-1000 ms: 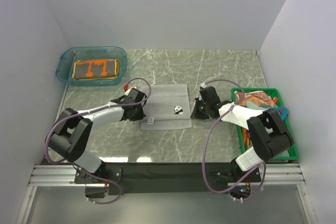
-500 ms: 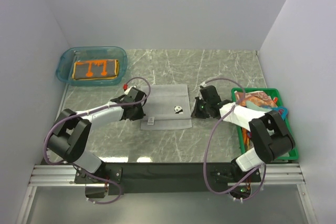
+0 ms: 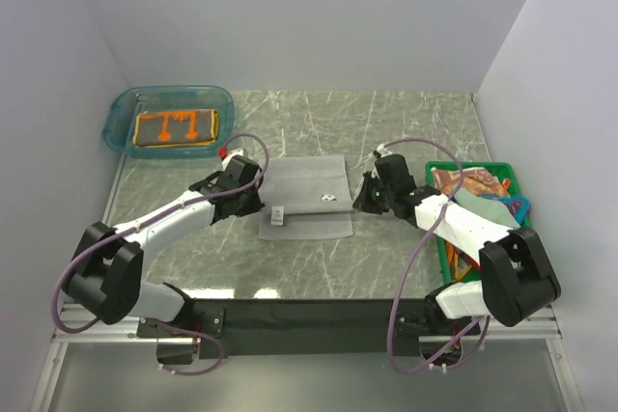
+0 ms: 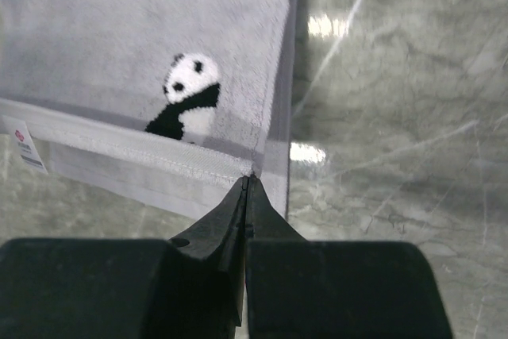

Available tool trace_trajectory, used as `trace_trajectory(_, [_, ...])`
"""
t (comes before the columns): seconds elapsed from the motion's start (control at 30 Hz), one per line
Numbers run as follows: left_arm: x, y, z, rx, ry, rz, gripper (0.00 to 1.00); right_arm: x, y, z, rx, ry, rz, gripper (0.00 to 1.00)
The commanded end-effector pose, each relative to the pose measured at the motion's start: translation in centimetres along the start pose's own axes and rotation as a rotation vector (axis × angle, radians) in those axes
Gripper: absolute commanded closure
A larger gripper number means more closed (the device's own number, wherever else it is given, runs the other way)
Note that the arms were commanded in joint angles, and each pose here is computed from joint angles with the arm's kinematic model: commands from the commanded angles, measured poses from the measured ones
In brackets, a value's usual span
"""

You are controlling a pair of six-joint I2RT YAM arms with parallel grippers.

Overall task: Fold and stack the towels
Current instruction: Fold the towel

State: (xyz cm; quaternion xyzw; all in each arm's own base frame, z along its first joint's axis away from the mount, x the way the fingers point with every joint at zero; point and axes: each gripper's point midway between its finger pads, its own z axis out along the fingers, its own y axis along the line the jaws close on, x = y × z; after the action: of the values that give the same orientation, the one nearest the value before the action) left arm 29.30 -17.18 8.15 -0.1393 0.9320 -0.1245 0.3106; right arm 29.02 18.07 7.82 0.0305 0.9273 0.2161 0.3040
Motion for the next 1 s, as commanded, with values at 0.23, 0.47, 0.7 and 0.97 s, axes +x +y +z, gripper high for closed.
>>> trace_trajectory(0.23, [3.7,2.7,2.4,-0.065,0.078,-0.001,0.99,4.7,-3.1,2.1,0.08,0.115,0.026,1.0])
trace_trajectory(0.47, [4.9,3.3,2.8,-0.066,0.101,-0.013,0.84,5.4,-2.7,2.3,0.057,0.146,-0.006,0.99])
trace_trajectory(0.7, [2.5,1.2,-1.0,0.038,0.023,-0.032,0.29,4.2,0.6,-1.2,-0.021,0.112,-0.157,0.57])
trace_trajectory(0.97, [-1.0,-1.4,-4.1,0.106,-0.039,-0.013,0.23,1.4,5.5,-2.3,-0.153,0.071,-0.366,0.47])
